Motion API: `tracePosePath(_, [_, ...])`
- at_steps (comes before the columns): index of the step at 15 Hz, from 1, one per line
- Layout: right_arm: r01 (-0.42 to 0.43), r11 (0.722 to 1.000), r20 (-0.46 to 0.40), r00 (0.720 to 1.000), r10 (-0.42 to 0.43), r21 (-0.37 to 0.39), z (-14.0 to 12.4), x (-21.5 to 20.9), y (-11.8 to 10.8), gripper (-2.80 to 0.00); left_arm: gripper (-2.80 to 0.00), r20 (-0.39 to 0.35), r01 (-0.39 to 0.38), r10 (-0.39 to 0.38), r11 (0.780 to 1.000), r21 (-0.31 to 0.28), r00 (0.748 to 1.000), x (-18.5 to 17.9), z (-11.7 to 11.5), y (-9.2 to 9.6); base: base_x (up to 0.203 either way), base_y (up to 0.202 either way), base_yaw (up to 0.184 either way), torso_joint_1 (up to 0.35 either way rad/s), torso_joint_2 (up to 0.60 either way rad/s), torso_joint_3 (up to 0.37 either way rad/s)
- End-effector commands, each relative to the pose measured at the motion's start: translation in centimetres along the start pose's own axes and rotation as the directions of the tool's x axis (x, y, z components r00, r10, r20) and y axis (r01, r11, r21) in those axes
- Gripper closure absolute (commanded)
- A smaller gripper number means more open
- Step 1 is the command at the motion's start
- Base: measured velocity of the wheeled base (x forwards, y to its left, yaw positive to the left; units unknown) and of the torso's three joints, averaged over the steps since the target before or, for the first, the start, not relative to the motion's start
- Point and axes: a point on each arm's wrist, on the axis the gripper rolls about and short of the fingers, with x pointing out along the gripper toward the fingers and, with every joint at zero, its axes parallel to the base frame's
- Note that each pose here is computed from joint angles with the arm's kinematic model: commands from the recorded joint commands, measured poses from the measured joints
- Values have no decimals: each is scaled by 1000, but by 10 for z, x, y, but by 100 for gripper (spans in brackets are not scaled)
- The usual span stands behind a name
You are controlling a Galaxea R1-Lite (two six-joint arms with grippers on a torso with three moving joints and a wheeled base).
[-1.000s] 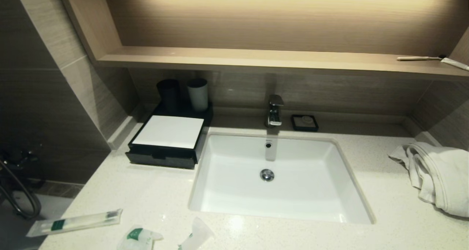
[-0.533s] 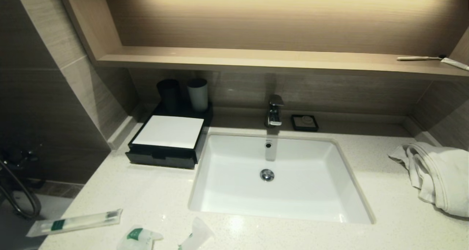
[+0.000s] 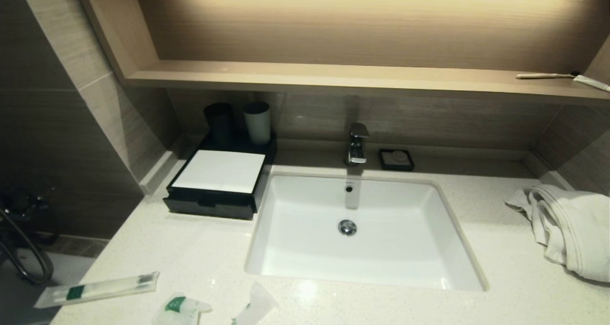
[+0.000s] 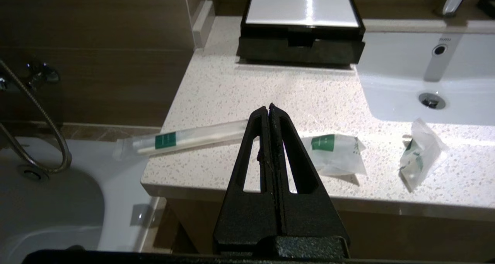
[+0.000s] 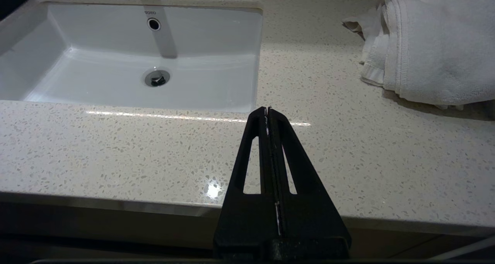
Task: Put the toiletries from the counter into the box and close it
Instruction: Open the drawer
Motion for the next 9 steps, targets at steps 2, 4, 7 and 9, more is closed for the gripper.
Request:
tracePosePath(2, [0, 1000, 0, 1000, 0, 0, 0, 0, 0, 0, 0, 51, 5, -5, 1000, 1, 999, -8, 21, 1, 0, 0, 0, 0, 0, 0])
tracePosePath(4, [0, 1000, 0, 1000, 0, 0, 0, 0, 0, 0, 0, 82, 9, -10, 1000, 3, 997, -19, 41, 1, 0, 0, 0, 0, 0, 0])
tracePosePath(7, [0, 1000, 0, 1000, 0, 0, 0, 0, 0, 0, 0, 39, 36, -37, 999, 2, 999, -38, 59, 1, 0, 0, 0, 0, 0, 0])
tracePosePath(9, [0, 1000, 0, 1000, 0, 0, 0, 0, 0, 0, 0, 29, 42, -42, 999, 5, 999, -47, 66, 1, 0, 0, 0, 0, 0, 0])
